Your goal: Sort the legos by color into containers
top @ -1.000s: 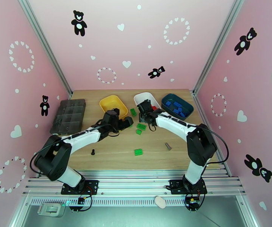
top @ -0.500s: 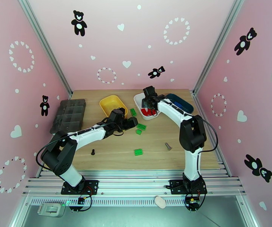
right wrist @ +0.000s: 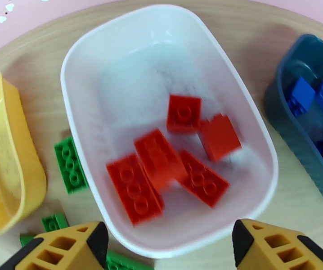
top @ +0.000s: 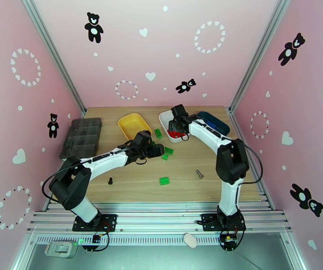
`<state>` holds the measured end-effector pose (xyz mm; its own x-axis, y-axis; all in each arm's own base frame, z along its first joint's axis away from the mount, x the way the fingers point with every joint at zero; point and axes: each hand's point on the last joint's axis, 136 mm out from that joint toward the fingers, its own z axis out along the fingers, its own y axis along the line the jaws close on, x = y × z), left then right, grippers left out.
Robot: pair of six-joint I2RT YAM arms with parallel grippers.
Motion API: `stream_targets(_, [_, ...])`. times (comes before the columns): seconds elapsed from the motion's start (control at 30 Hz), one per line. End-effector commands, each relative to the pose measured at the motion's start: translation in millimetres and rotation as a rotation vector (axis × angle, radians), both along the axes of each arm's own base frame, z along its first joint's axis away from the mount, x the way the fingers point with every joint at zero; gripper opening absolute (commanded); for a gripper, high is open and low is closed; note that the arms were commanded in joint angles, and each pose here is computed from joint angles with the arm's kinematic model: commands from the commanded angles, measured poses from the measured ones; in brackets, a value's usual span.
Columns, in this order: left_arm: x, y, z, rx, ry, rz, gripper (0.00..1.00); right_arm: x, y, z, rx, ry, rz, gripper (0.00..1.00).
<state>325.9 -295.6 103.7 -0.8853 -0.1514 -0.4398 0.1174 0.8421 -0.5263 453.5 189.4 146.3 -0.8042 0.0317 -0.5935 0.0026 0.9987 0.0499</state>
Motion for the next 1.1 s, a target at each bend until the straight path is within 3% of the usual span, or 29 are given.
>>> stream_targets(0.0, [-8, 2, 9, 0.083, -0.043, -0.018, 0.94, -22, -6, 28, 0.019, -0.063, 0.007, 0.74])
stream_targets(0.27, [-38, -5, -8, 0.232, -0.046, -0.065, 0.94, -88, -36, 10, 0.035, -0.031, -0.003, 0.71])
stream_targets(0.63, [-78, -32, -41, 0.349, -0.011, -0.149, 0.94, -170, -47, -18, 0.062, 0.001, 0.026, 0.80])
stream_targets(1.07, [-99, -31, -75, 0.517, 0.016, -0.173, 0.93, -208, -71, -22, 0.090, -0.036, -0.003, 0.85])
